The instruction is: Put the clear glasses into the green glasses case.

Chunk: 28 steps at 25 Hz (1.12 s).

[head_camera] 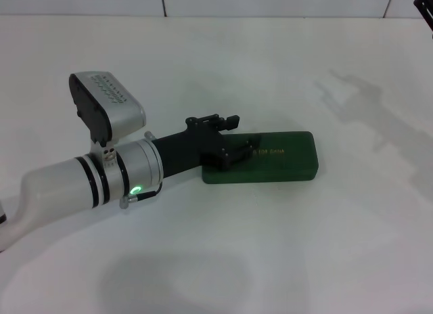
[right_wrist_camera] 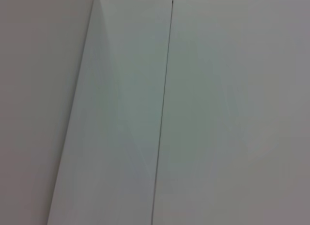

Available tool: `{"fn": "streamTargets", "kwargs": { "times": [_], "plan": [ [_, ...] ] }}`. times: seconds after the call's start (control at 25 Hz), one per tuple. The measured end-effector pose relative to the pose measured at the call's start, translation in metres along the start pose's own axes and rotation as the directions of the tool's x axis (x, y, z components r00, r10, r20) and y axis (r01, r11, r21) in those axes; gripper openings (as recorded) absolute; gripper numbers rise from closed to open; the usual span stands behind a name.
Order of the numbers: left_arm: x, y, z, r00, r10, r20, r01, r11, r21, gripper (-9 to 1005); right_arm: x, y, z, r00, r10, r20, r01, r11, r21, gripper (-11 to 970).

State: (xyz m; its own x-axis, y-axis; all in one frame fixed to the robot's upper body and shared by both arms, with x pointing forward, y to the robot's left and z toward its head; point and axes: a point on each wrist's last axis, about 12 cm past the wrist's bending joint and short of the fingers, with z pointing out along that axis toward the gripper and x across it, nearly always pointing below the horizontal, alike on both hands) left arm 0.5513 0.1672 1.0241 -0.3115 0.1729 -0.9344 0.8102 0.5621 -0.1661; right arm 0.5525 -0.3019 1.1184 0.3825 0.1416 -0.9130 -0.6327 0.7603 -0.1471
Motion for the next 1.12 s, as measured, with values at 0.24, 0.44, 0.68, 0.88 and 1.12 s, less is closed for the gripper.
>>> {"fn": "streamTargets", "kwargs": {
  "times": [0.24,0.44,0.68,0.88,1.12],
  "plan": [
    [-0.004,-0.007,-0.004,0.998,0.001,0.065,-0.004,0.999,0.034,572,0.0,0.001,-0.001,1.0,0.002,0.002,-0.002,1.0,-0.004,358],
    [-0.013,-0.014,-0.022,0.966,0.023,0.259,-0.04,0.997,0.062,572,0.002,0.003,-0.001,1.0,0.019,-0.018,-0.019,0.999,-0.033,358],
    [-0.011,-0.017,-0.053,0.905,0.06,0.422,-0.083,0.996,0.036,572,0.003,0.001,0.014,0.981,0.085,-0.175,-0.122,0.97,-0.211,359],
    [-0.002,-0.016,-0.079,0.885,0.077,0.459,-0.097,0.995,0.02,572,0.009,0.014,0.04,0.923,0.069,-0.377,-0.244,0.864,-0.441,359],
    [0.005,-0.014,-0.095,0.894,0.094,0.437,-0.13,0.99,0.053,572,0.017,0.029,0.052,0.857,0.036,-0.514,-0.353,0.769,-0.534,438]
  ]
}}
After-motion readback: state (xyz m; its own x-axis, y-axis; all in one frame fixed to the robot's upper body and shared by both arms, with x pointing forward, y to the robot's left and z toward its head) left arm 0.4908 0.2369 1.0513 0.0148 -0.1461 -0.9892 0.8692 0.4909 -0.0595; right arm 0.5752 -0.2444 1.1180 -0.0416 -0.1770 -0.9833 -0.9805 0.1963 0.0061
